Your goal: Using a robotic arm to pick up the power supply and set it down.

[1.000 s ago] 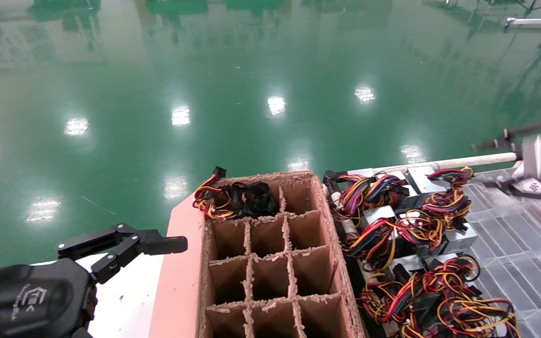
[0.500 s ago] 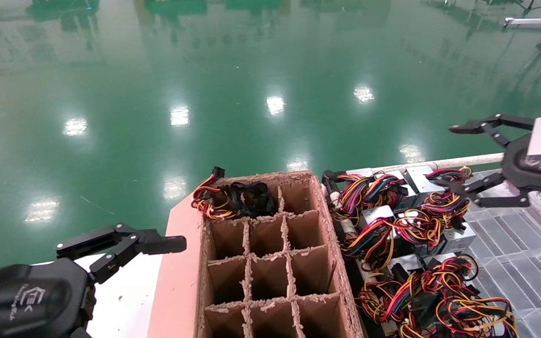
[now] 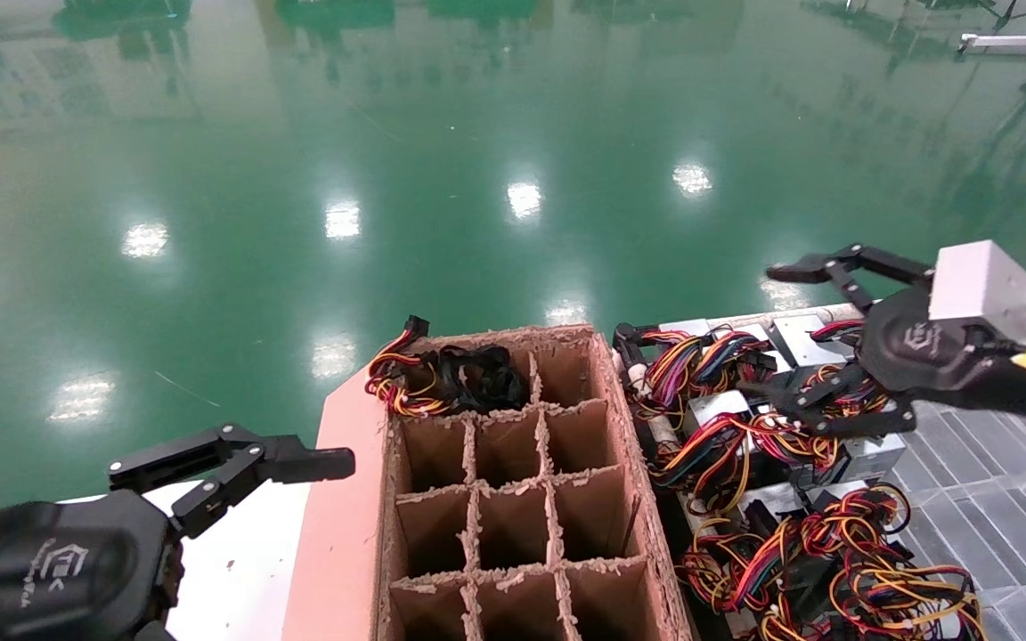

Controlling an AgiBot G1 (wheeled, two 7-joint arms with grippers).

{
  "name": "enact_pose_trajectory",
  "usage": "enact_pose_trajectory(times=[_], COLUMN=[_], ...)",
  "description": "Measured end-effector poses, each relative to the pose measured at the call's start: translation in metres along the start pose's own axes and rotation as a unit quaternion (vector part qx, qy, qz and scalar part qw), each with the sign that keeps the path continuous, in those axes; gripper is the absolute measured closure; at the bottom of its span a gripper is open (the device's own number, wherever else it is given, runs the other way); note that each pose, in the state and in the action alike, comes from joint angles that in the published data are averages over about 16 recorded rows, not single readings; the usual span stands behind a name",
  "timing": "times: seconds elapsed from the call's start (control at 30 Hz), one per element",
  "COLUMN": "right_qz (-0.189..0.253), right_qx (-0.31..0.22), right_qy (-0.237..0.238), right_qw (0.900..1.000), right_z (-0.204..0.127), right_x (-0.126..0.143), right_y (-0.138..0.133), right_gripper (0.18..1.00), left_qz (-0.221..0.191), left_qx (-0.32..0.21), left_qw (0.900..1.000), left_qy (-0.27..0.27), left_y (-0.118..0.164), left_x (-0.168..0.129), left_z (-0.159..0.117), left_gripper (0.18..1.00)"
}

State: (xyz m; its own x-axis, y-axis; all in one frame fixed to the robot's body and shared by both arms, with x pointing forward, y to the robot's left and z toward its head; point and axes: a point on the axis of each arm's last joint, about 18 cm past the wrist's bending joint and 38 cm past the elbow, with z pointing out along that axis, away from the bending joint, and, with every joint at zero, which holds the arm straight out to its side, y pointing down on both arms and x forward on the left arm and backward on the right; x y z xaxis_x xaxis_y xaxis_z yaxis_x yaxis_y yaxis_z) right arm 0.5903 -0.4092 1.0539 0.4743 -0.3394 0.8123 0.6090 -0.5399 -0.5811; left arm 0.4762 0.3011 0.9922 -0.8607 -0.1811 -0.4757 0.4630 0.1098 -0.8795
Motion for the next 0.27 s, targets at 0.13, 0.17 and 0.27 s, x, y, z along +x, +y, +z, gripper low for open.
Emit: enact_pose_trajectory(times=[0.13,0.17,0.27], right_qz=[0.014,0.017,0.026], right_qx=[0.015,0.018,0.027], right_qy=[-0.007,-0.009,-0.014], right_qw=[1.0,1.0,0.999], right_z=[0.005,0.006,0.008], right_x=[-0.008,-0.009,-0.014], right_y=[-0.004,-0.005,-0.007], right_gripper=[0.188,0.187,0.182], left_qz=[0.0,0.0,0.0], left_qx=[0.0,0.0,0.0], left_qw=[1.0,1.0,1.0], left_qy=[0.0,0.0,0.0], left_y=[0.0,0.0,0.0], left_x=[0.0,0.0,0.0], left_z=[0.0,0.0,0.0], left_gripper=[0.184,0.184,0.184])
